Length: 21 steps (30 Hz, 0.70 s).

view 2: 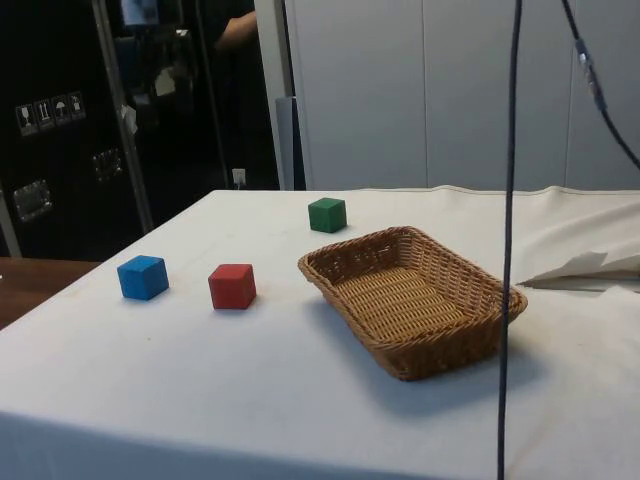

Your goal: Pick up the blue cube and place it into the basket.

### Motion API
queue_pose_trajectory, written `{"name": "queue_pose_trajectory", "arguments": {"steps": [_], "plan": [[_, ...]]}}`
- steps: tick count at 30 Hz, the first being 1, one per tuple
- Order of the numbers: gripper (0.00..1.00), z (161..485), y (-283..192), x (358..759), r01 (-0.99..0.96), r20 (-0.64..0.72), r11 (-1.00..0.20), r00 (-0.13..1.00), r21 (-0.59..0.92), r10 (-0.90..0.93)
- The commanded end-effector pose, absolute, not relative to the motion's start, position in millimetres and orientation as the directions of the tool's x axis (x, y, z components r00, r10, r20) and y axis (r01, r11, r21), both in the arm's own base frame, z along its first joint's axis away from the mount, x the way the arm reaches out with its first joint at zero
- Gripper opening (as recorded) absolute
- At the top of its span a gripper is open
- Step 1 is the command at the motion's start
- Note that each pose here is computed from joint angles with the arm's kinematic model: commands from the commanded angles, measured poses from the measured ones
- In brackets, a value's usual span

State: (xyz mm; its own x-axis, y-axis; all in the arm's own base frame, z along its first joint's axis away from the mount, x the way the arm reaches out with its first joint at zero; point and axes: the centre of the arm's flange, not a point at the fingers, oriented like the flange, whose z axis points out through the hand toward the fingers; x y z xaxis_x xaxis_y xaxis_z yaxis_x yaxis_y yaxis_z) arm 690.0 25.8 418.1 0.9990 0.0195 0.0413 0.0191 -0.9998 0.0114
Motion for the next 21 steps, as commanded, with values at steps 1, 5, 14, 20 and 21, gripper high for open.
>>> {"name": "queue_pose_trajectory", "arguments": {"steps": [1, 5, 14, 20, 21], "plan": [[1.00, 413.9, 25.6, 695.5, 0.018, 0.044, -1.000, 0.999, 0.010, 0.018], [1.00, 402.0, 25.8, 710.6, 0.017, 0.053, -1.000, 0.998, 0.007, 0.017], [1.00, 377.3, 25.8, 734.3, 0.015, 0.070, -1.000, 0.997, 0.006, 0.016], [1.00, 357.5, 25.8, 745.9, 0.014, 0.080, -1.000, 0.997, 0.006, 0.015], [1.00, 353.4, 25.9, 747.5, 0.015, 0.082, -1.000, 0.997, 0.006, 0.015]]}}
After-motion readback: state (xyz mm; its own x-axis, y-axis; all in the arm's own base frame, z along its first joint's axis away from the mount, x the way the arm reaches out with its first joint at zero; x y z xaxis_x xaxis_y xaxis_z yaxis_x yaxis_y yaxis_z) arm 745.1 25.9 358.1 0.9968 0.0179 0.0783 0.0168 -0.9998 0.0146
